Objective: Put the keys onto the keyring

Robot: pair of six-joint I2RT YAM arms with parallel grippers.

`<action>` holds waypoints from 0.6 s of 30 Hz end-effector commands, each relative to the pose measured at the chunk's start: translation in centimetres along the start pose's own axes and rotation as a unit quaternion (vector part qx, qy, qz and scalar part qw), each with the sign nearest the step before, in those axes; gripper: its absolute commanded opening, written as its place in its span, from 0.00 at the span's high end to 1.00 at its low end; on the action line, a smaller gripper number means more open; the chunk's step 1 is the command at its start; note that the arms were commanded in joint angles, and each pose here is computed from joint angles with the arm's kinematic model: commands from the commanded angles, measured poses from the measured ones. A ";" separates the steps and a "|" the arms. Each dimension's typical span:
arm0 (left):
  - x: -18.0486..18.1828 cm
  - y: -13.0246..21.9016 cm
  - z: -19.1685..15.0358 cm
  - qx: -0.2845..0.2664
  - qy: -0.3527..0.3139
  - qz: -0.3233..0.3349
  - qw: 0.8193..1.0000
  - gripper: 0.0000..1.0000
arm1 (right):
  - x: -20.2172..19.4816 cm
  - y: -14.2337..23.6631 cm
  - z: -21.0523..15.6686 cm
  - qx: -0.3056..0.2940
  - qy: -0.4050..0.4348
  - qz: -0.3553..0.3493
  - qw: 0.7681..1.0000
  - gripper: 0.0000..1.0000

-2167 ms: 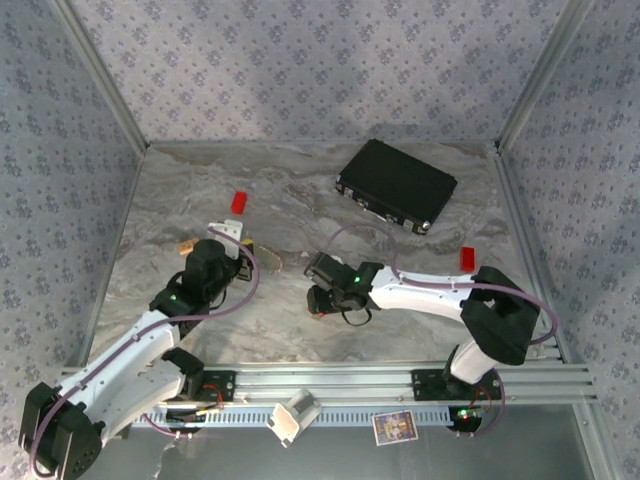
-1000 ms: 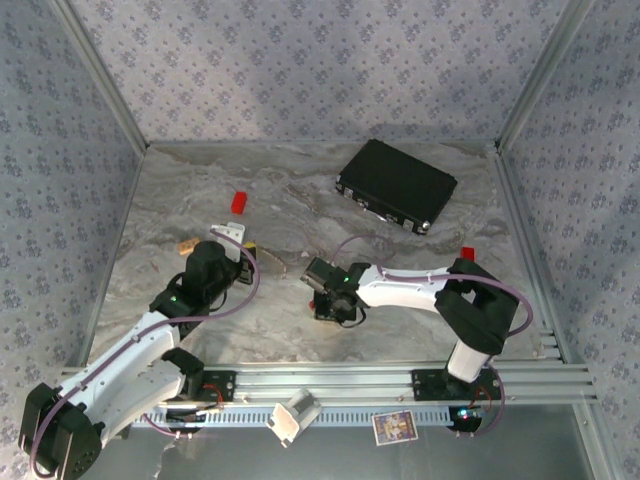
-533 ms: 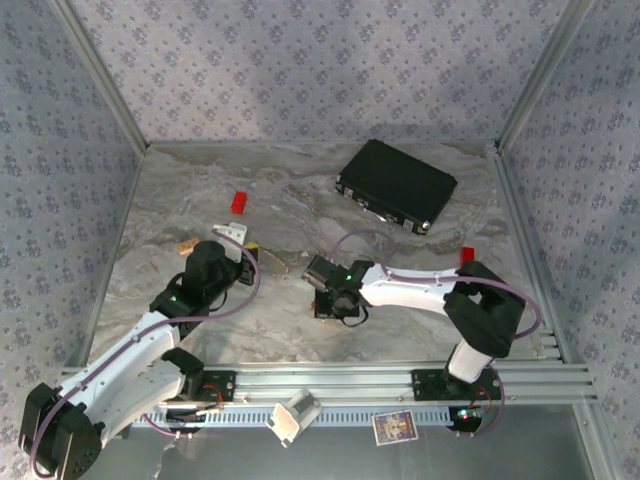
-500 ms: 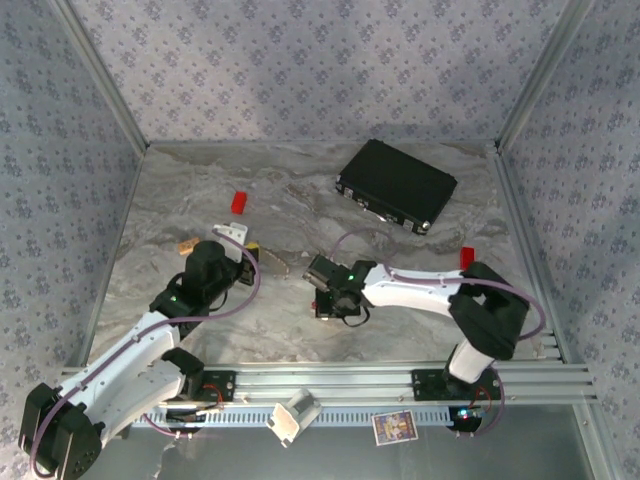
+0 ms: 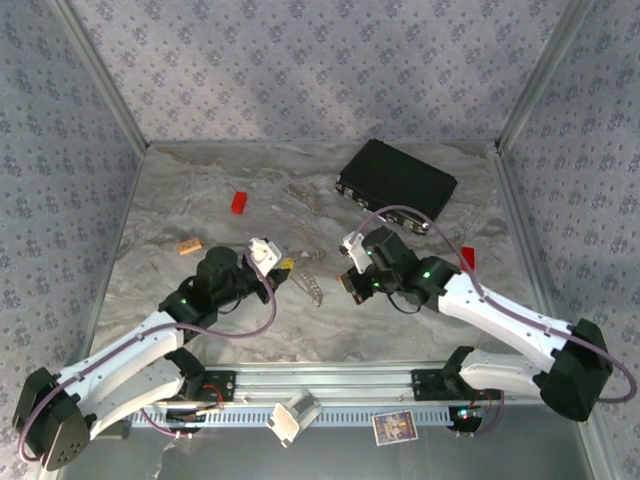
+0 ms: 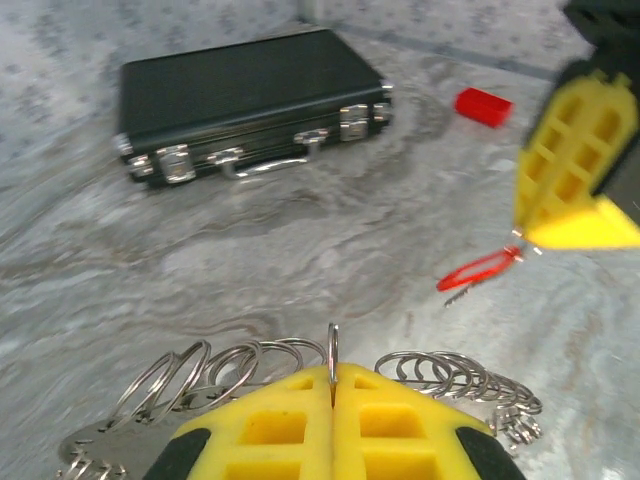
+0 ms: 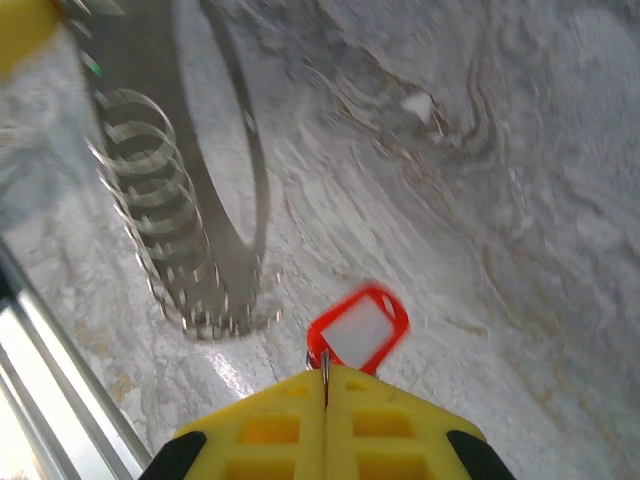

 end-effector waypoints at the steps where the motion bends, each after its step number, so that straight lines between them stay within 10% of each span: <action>1: -1.4 -0.1 2.0 -0.045 -0.049 -0.074 0.995 1.00 | 1.2 1.2 0.4 -0.025 0.100 0.079 0.992 1.00; 18: -3.1 -2.4 2.9 -0.013 -0.065 -0.155 0.986 1.00 | 2.4 1.2 2.0 -0.030 0.186 0.067 0.980 1.00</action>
Point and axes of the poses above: each hand's point on the last joint's axis, 136 mm out from that joint toward the fingers, its own y axis back along the fingers, its own x axis along the line the jaws close on, z = x × y, the point moved 8 cm from there along y, back along the fingers, and after that the axes turned 6 degrees about -y, right-handed, at the moved point
